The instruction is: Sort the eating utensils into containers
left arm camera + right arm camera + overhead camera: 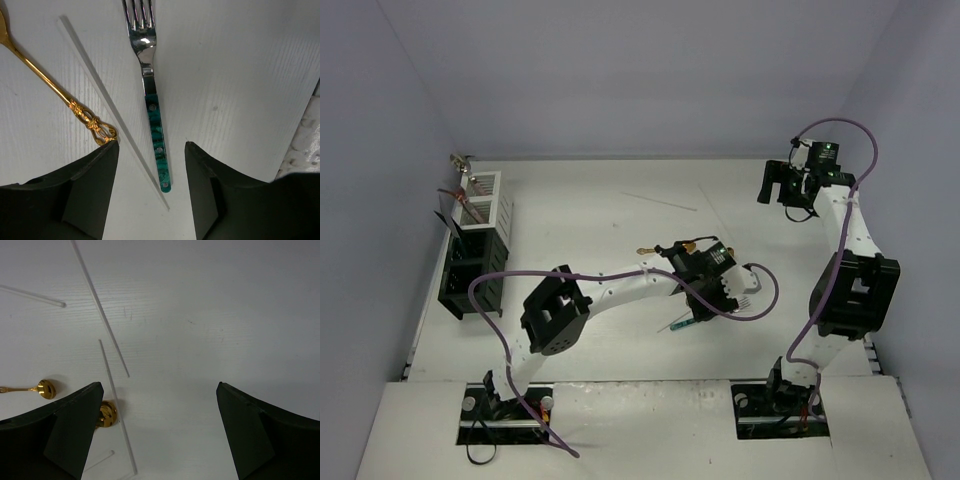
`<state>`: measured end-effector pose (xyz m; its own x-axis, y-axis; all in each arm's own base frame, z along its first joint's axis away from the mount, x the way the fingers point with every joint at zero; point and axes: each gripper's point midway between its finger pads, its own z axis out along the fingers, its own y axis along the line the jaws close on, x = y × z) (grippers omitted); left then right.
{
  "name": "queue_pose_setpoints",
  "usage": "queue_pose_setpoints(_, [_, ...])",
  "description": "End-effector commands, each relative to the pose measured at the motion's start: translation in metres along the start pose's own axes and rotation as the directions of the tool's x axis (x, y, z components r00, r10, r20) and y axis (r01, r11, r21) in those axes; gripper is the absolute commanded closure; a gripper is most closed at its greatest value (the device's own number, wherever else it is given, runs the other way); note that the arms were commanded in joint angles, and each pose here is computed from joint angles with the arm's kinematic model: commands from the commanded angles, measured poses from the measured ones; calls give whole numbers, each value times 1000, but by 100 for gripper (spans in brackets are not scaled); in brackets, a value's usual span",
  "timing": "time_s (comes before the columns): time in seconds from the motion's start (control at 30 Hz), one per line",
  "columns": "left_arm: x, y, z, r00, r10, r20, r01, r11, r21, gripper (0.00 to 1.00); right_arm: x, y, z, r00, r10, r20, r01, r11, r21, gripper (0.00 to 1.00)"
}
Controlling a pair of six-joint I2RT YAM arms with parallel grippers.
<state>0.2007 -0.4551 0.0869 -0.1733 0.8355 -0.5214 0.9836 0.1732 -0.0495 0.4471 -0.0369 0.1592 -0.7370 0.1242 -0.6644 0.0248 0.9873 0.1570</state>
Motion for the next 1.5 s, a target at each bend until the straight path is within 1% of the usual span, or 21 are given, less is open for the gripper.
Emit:
queue_pose_setpoints(0.0, [-39, 2, -4, 992, 40, 123, -40, 999, -2, 49, -23, -3, -13, 997, 9, 78, -9, 1000, -6, 6])
queue_pose_setpoints(0.27, [-31, 7, 22, 995, 43, 87, -43, 999, 1, 50, -22, -8, -14, 997, 19, 77, -19, 1000, -2, 6])
queue_pose_setpoints(0.53, [-20, 11, 43, 998, 43, 46, -43, 999, 3, 55, -20, -13, -15, 997, 29, 77, -29, 1000, -2, 6])
queue_pose_setpoints(0.63, [-6, 11, 51, 999, 33, 0, -33, 999, 6, 68, -20, -14, -15, 996, 34, 77, -34, 999, -5, 7])
queue_pose_setpoints(0.67, [-2, 11, 52, 999, 32, -10, -32, 999, 5, 74, -21, -15, -15, 996, 35, 78, -34, 999, -5, 7])
queue_pose_setpoints(0.77, [16, 9, 51, 998, 19, -64, -18, 1000, 5, 96, -21, -16, -17, 996, 38, 81, -37, 999, -4, 7])
queue_pose_setpoints(0.8, [22, 9, 49, 997, 15, -80, -15, 1000, 2, 100, -21, -16, -17, 996, 39, 81, -39, 999, -5, 7])
queue_pose_setpoints(0.83, [32, 8, 48, 995, 10, -102, -10, 1000, -2, 100, -21, -16, -17, 996, 39, 81, -38, 999, -6, 7])
queue_pose_setpoints(0.93, [37, 10, 28, 995, 4, -102, -7, 1000, -27, 100, -22, -14, -17, 996, 41, 84, -40, 999, -15, 8])
queue_pose_setpoints(1.0, [29, 19, 0, 998, -7, -58, 3, 998, -60, 100, -23, -13, -18, 995, 42, 85, -41, 999, -22, 8])
queue_pose_setpoints(1.07, [21, 30, -29, 998, -57, -5, 56, 995, -87, 100, -24, -11, -18, 995, 43, 87, -41, 999, -28, 8])
queue_pose_setpoints(1.13, [13, 45, -65, 990, -118, 74, 125, 987, -104, 100, -26, -11, -19, 995, 44, 91, -41, 999, -31, 9])
queue_pose_setpoints(1.23, [-1, 71, -128, 967, -146, 208, 182, 969, -166, 100, -26, -9, -19, 995, 44, 91, -40, 998, -42, 9])
queue_pose_setpoints(1.33, [-9, 99, -215, 910, -158, 383, 266, 931, -249, 100, -24, -6, -16, 996, 43, 83, -39, 998, -54, 9])
queue_pose_setpoints(1.37, [-6, 109, -234, 893, -164, 420, 295, 917, -269, 100, -23, -6, -15, 996, 43, 81, -39, 998, -56, 9])
queue_pose_setpoints(1.4, [-1, 123, -257, 868, -175, 464, 337, 894, -295, 100, -23, -5, -14, 996, 43, 79, -39, 998, -58, 9])
queue_pose_setpoints(1.47, [15, 156, -309, 803, -182, 568, 437, 827, -353, 100, -22, -4, -14, 996, 42, 76, -37, 997, -62, 9])
